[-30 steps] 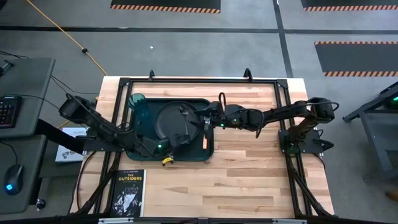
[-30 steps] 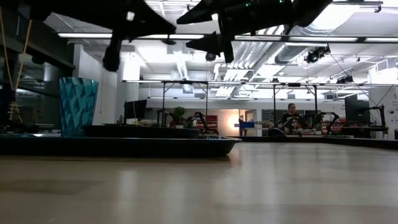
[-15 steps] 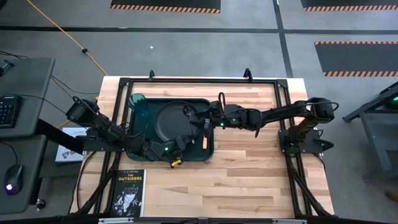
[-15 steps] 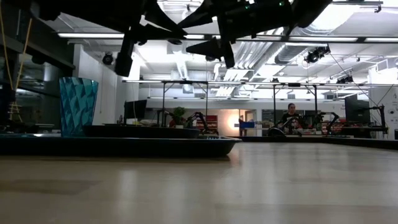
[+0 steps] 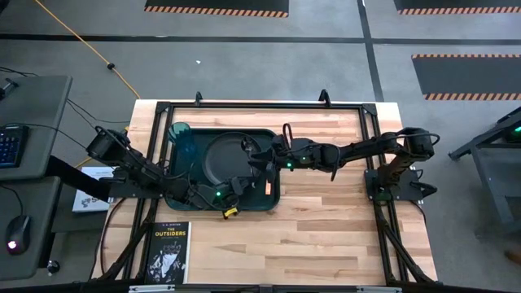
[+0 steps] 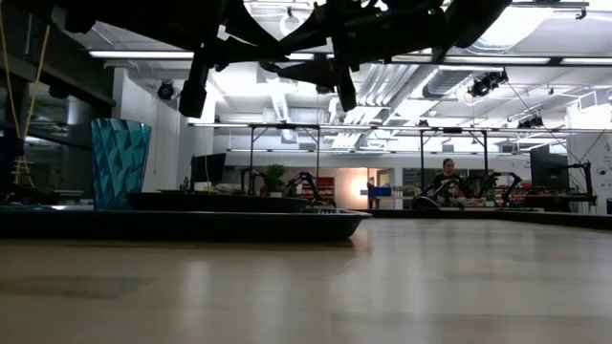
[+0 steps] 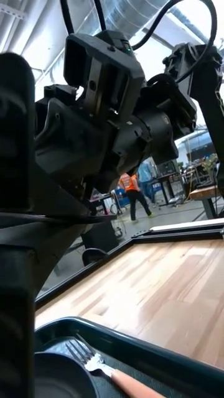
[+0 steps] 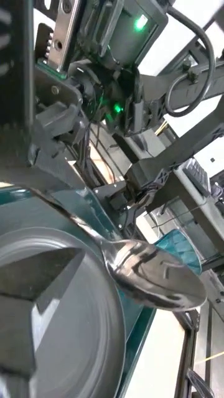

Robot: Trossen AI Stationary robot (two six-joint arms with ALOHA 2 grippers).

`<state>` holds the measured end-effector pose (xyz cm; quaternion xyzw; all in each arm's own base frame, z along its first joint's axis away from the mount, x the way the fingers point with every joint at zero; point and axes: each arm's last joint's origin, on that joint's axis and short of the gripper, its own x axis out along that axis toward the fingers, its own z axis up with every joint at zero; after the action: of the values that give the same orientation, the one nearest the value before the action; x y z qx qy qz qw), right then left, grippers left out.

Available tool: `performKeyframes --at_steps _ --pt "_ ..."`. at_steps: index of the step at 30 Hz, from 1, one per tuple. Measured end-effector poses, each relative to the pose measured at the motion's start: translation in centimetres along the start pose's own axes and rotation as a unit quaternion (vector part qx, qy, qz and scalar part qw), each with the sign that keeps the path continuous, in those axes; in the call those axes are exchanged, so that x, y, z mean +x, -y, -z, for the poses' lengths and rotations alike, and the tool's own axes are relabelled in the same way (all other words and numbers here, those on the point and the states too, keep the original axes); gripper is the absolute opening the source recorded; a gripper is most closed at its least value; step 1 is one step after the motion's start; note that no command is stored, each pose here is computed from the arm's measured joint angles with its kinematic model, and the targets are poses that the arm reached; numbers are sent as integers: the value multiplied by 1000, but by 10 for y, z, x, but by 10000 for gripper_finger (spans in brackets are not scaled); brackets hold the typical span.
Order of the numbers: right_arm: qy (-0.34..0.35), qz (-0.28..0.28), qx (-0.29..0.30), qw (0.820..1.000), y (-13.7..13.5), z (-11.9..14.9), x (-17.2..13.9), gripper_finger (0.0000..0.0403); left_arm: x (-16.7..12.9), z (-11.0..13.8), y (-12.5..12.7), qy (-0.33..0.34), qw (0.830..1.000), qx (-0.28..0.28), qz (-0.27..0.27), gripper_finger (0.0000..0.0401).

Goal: Pick and place plate/cup/fork/spoon on tray
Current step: Put the black spoon on the black tray

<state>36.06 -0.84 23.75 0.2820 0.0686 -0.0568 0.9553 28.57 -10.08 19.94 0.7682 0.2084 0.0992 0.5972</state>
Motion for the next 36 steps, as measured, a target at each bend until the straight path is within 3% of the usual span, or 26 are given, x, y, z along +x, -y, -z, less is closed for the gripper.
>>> performKeyframes --at_steps 8,19,27,33,36 --pt "-5 1 -4 1000 -4 3 0 83 4 3 1 5 1000 -9 1 1" --pt "-15 11 20 1000 -2 8 1 80 5 3 1 35 999 -25 -2 1" --pt "-9 18 12 1000 -1 9 2 76 7 5 2 17 1000 -24 3 1" --pt "-6 19 5 1000 -2 8 3 18 7 5 3 19 999 -39 6 15" --pt "-4 18 -2 1000 -3 8 3 11 7 5 3 21 998 -56 6 28"
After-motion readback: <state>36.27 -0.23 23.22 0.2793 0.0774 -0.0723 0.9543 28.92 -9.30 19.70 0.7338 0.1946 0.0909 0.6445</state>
